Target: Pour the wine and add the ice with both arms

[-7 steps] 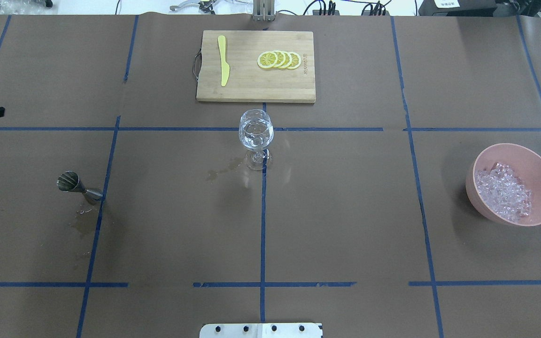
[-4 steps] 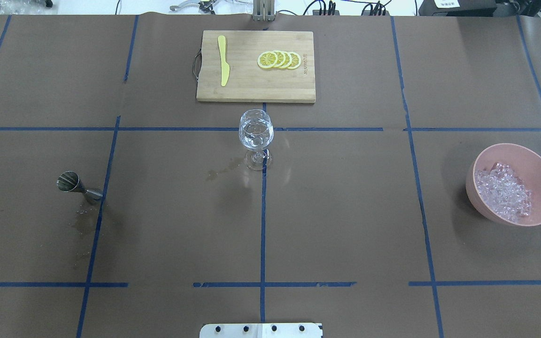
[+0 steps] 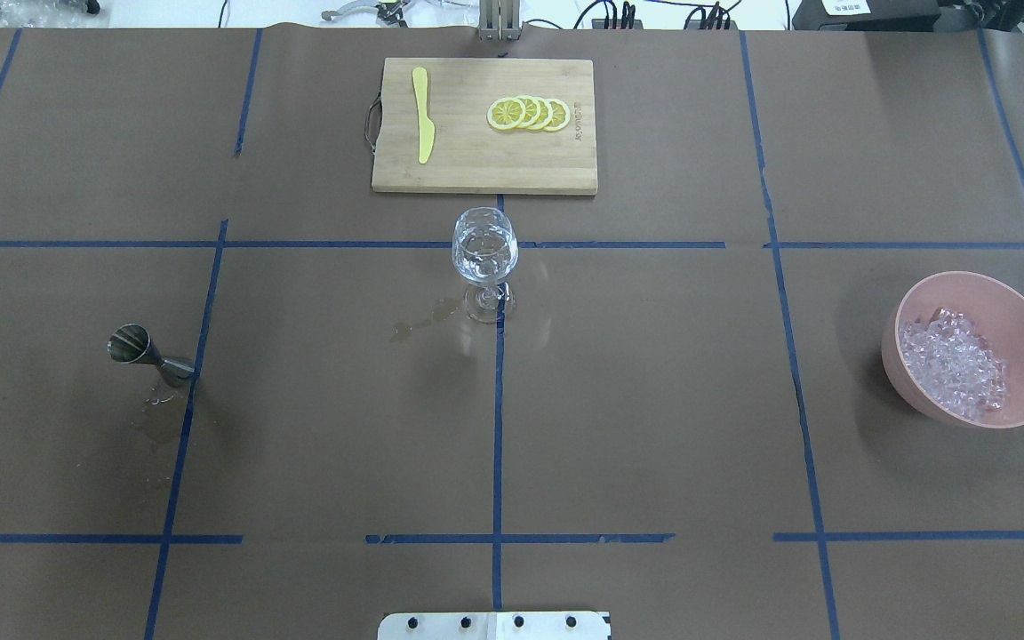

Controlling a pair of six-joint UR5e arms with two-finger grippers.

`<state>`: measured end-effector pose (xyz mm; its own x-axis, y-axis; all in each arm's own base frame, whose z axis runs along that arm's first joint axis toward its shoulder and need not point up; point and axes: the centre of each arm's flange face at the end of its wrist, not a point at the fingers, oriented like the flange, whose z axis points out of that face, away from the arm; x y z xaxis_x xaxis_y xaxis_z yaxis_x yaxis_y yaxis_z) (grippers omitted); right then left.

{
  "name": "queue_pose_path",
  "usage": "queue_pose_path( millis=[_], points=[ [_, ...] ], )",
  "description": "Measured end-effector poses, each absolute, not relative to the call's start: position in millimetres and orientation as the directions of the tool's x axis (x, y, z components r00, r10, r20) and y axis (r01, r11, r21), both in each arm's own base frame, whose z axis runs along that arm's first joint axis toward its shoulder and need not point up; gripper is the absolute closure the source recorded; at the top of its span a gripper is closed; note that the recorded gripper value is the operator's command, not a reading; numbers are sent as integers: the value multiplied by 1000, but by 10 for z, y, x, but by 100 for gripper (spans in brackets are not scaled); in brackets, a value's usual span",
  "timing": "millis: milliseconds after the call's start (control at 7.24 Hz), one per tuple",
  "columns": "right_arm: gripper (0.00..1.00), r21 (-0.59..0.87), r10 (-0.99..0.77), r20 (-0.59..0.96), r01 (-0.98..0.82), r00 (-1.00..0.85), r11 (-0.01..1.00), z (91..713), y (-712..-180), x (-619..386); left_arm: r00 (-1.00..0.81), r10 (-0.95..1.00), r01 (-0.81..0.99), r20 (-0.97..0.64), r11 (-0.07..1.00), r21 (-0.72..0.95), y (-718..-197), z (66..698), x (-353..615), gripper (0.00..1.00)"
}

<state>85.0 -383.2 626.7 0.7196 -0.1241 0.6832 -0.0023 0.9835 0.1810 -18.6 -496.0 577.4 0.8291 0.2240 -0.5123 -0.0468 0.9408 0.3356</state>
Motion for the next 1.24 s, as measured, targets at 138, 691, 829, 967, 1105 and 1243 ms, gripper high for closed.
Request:
queue_pose_path(
  millis=[138, 691, 829, 967, 1105, 1243],
  points=[
    [0, 182, -124, 683, -3, 719, 983, 6259, -3834, 850, 769, 177, -38, -614, 972, 233, -4874, 5956, -265, 0],
    [0, 183, -93, 739, -66, 667, 981, 5875, -3852, 796, 646, 65, -15, -760, 997, 73, -4420, 6416, -356, 0],
    [0, 175, -72, 745, -89, 663, 981, 5727, -3859, 762, 647, 57, -12, -761, 998, 65, -4386, 6447, -370, 0],
    [0, 163, -57, 748, -100, 661, 982, 5575, -3878, 659, 651, 54, -12, -757, 998, 61, -4379, 6470, -378, 0],
    [0, 137, -28, 749, -114, 661, 984, 5380, -3899, 480, 655, 54, -11, -753, 998, 61, -4391, 6480, -383, 0],
    [0, 111, 3, 743, -127, 670, 986, 5177, -3916, 219, 658, 56, -11, -751, 998, 64, -4396, 6473, -386, 0]
  ],
)
